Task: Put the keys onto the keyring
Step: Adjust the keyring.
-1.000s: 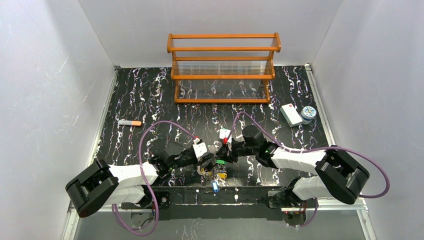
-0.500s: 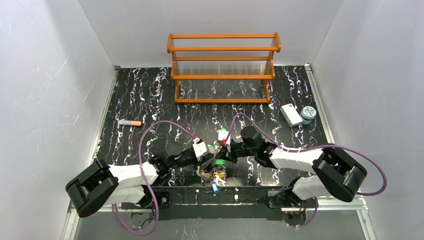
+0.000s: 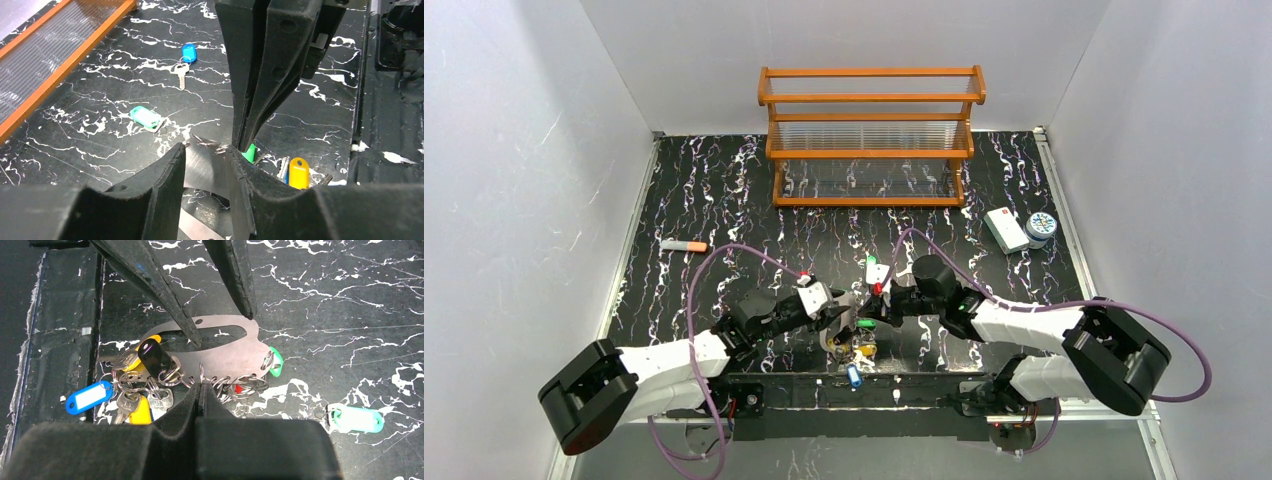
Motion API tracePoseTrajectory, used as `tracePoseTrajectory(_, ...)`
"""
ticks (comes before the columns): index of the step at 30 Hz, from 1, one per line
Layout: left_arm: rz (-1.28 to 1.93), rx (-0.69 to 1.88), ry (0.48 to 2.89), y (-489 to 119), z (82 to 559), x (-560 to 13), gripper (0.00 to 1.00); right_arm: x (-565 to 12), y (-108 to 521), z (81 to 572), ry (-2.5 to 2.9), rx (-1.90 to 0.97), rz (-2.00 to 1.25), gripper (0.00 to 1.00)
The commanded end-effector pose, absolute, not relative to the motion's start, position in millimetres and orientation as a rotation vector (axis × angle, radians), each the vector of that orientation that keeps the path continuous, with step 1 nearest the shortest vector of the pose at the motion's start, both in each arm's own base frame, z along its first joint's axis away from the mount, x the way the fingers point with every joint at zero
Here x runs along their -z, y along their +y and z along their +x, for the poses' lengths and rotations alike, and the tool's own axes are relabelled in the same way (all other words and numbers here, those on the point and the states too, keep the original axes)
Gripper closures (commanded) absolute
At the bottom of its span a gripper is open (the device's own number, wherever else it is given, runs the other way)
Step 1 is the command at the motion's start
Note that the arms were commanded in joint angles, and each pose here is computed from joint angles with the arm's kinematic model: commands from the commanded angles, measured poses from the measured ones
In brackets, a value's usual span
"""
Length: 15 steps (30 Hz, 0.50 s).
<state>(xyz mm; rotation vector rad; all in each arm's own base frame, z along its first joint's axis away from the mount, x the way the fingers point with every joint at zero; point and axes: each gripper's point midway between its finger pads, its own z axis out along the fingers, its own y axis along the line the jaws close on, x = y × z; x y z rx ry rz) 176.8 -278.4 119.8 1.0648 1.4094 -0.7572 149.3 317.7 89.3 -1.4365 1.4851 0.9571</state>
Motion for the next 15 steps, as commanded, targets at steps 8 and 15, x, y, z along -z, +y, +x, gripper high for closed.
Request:
tracePoseTrajectory(8,1.186,0.742,1.309,-271.1,159.7,-112.0,0.66,-123.3,323.0,140.2,1.306,-0.993,-1.437,0.99)
tracePoseTrajectory(15,1.262,0.817,1.295,-285.0,151.6,-107.7,0.70,-128.9,325.1,137.9,1.293,-1.019,-1.432,0.99)
